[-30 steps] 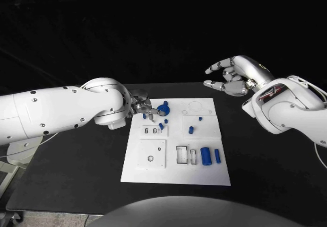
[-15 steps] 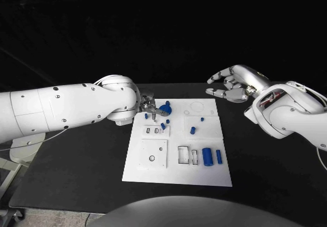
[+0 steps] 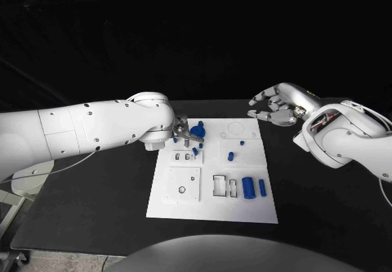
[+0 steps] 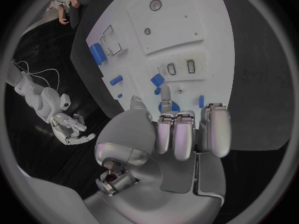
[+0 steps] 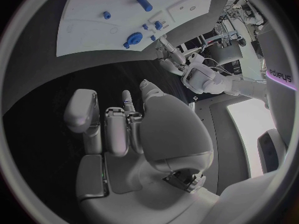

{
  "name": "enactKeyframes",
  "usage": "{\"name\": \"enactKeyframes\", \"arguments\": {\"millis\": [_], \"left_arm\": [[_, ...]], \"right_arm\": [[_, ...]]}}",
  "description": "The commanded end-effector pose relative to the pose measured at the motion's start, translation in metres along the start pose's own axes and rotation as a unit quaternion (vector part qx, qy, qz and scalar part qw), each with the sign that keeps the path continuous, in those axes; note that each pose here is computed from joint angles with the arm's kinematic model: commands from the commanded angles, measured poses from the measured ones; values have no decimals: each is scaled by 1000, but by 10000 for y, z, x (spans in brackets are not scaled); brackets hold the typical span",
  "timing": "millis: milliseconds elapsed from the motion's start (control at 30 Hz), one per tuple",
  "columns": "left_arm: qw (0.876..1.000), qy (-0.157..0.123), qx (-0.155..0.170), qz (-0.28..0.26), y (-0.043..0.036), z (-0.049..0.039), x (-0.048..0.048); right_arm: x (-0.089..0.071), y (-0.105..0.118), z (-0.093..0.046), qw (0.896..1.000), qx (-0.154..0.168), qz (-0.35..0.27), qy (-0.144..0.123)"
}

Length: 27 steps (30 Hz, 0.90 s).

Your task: Assemble the parts on the task board

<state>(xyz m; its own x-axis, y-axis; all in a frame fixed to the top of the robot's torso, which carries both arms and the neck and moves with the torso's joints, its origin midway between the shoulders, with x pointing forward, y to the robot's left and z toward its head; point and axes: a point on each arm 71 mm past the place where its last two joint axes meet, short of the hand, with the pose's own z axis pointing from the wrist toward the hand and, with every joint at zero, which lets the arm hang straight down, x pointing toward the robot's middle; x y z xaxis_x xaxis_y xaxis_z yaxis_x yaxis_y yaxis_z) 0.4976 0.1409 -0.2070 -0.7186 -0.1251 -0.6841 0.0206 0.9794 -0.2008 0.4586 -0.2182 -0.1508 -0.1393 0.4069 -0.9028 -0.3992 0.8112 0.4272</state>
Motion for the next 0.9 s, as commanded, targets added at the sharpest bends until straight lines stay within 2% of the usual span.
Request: {"name": "enactKeyframes", "arguments": {"millis": [33,233,500,900], "left_arm": [[1000,28,-3,-4,-9,39,50],[1000,31,-4,-4,-24,75,87],[1000,22,-11,-2,8,96,80],[999,38,-7,3,-8,96,159]], "right_arm": [[46,-25,-6,1000,8,7,12],[82,-42,-17,1000,10,10,16],[105,-59,-17,1000,11,9,20],[127,-54,-17,1000,11,9,25]]}}
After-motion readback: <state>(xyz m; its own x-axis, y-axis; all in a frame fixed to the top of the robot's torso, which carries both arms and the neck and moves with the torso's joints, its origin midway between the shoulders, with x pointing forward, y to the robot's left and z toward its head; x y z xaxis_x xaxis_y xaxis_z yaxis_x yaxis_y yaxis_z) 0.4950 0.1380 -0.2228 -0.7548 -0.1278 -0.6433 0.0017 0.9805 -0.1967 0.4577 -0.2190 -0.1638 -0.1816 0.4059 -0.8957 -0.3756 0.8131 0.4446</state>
